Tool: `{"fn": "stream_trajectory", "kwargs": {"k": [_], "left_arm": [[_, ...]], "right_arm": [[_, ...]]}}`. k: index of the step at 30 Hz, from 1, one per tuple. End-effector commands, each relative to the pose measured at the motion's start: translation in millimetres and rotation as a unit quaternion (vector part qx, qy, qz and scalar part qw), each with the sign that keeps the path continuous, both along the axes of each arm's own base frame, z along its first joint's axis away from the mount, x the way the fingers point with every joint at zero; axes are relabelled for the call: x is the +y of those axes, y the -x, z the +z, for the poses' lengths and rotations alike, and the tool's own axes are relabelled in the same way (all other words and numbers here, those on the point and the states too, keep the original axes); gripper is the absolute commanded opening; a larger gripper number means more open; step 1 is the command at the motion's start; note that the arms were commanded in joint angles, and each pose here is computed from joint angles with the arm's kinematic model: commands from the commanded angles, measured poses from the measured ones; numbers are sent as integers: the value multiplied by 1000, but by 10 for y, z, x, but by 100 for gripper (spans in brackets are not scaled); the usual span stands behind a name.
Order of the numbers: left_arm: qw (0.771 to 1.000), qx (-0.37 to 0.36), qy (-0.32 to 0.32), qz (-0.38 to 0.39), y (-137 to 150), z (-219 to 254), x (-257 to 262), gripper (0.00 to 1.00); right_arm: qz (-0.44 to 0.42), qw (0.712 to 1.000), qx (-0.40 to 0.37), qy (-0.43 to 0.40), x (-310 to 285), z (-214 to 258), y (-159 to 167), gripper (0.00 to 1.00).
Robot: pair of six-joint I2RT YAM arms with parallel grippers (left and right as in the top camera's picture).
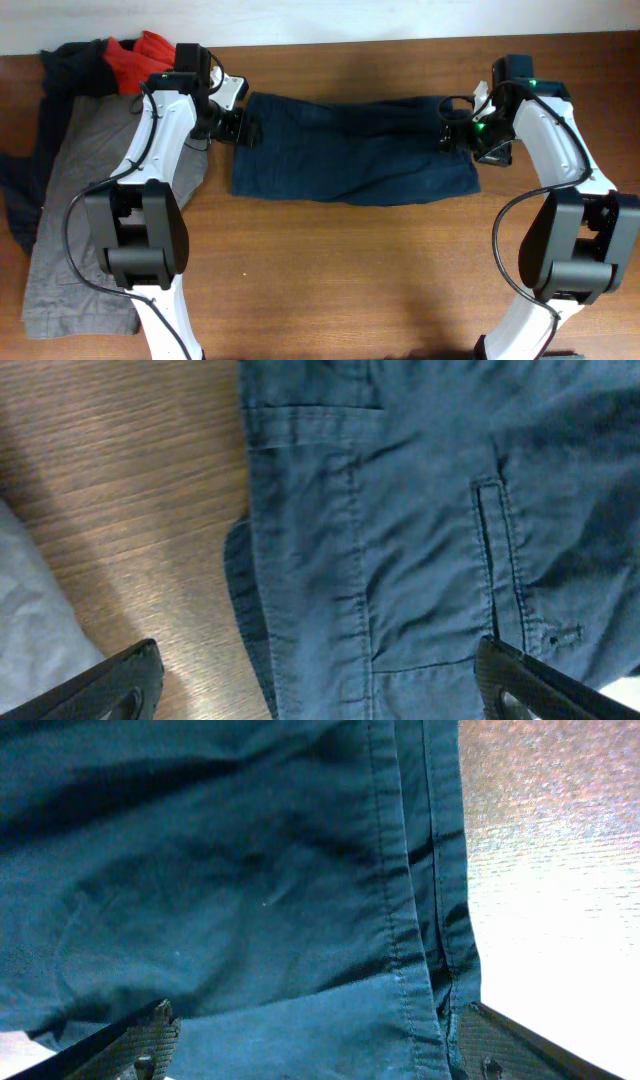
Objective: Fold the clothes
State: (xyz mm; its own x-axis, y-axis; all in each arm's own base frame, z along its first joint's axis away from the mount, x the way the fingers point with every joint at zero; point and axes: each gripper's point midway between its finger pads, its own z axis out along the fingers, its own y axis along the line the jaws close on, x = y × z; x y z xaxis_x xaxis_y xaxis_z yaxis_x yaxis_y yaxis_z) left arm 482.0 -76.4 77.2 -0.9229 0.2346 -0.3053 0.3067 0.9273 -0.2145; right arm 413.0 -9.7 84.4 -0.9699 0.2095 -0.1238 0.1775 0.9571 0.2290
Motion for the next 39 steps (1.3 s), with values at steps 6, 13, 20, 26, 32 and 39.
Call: {"fn": "stream_trajectory", "kwargs": {"k": [6, 13, 20, 26, 32, 39], "left_arm": [[996, 35, 58, -58, 114, -338, -201, 99], [995, 78, 64, -21, 128, -729, -92, 94], [990, 73, 114, -32, 130, -723, -260, 83], [988, 90, 116, -38, 273, -874, -339, 1], [989, 86, 122, -8, 217, -785, -179, 0], [992, 35, 122, -2, 147, -223, -60, 1]], "right_arm": [[11, 1000, -2, -1, 24, 2, 26, 91], [11, 1000, -6, -1, 22, 5, 6, 91], [10, 1000, -6, -1, 22, 5, 4, 87], [9, 1000, -9, -4, 29, 9, -11, 37], [24, 995, -50, -81, 285, -2, -191, 4], [-11, 993, -22, -112, 356, -659, -168, 4]]}}
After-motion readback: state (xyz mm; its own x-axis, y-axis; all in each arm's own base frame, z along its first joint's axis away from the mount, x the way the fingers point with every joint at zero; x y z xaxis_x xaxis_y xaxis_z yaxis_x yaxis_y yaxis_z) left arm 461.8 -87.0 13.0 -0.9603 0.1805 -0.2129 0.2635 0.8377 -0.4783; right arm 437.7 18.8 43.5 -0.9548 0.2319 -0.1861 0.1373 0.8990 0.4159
